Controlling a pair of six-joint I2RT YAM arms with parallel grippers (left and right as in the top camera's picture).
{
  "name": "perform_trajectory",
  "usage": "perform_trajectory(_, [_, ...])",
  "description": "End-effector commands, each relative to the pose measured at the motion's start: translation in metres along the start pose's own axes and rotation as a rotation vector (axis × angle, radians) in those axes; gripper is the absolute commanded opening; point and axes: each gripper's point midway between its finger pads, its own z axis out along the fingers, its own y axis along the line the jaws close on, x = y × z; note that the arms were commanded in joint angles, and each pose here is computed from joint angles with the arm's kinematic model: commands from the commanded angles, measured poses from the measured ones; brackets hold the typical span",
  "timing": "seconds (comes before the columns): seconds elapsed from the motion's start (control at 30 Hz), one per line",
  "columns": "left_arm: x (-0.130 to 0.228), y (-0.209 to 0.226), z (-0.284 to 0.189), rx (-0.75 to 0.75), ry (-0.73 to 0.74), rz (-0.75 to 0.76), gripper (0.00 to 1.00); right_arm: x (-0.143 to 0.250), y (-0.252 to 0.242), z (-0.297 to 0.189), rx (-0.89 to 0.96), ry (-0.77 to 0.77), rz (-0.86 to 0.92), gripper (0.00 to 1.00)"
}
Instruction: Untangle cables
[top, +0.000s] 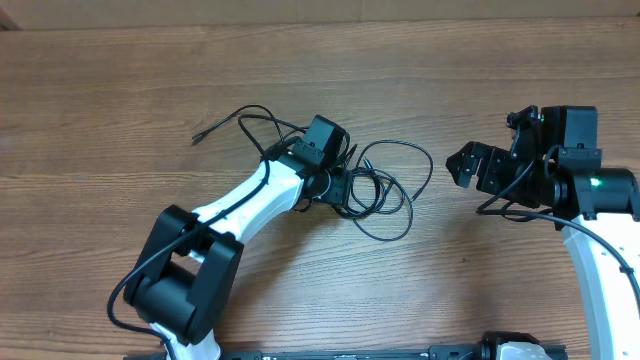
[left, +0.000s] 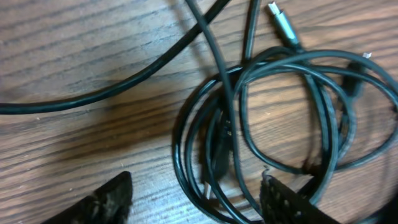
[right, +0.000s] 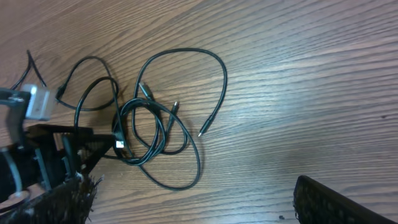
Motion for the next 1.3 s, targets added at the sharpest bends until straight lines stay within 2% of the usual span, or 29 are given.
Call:
perform_trajectory(0.0, [0.006,0.007,0.015,-0.032,0.023,-0.031,0.62,0.002,0.004,0.002,-0.025,0.010,-0.010,1.00])
perform_trajectory(0.13, [0.014,0.009,0.030,-0.028,0.063,-0.062,0.55,0.002,0.004,0.002,-0.025,0.010,-0.010,1.00])
perform_trajectory(0.2, [0.021,0.007,0.036,-0.015,0.092,-0.065,0.42,0.002,0.004,0.002,-0.025,0.010,-0.010,1.00])
perform_trajectory(0.3, [0.024,0.006,0.036,-0.003,0.110,-0.067,0.04,0.002,0.004,0.002,-0.025,0.010,-0.010,1.00])
perform_trajectory(0.53, [-0.009,-0.011,-0.003,0.026,0.037,-0.019,0.05,0.002,0.015,0.001,-0.088,0.015,-0.036,1.00])
perform_trajectory(0.67, [-0.042,-0.030,-0.057,0.060,-0.047,0.018,0.04,0.000,0.043,-0.002,-0.231,0.006,-0.107,1.00])
perform_trajectory(0.8, [-0.060,-0.045,-0.112,0.089,-0.118,0.055,0.04,-0.002,0.065,-0.001,-0.294,-0.011,-0.169,1.00])
perform_trajectory(1.0, [-0.065,-0.074,-0.174,0.218,-0.185,0.129,0.04,0.006,0.091,0.014,-0.323,0.020,-0.253,1.00])
perform_trajectory(1.27, [-0.054,-0.096,-0.220,0.355,-0.231,0.171,0.05,0.004,0.102,0.046,-0.336,0.063,-0.247,1.00])
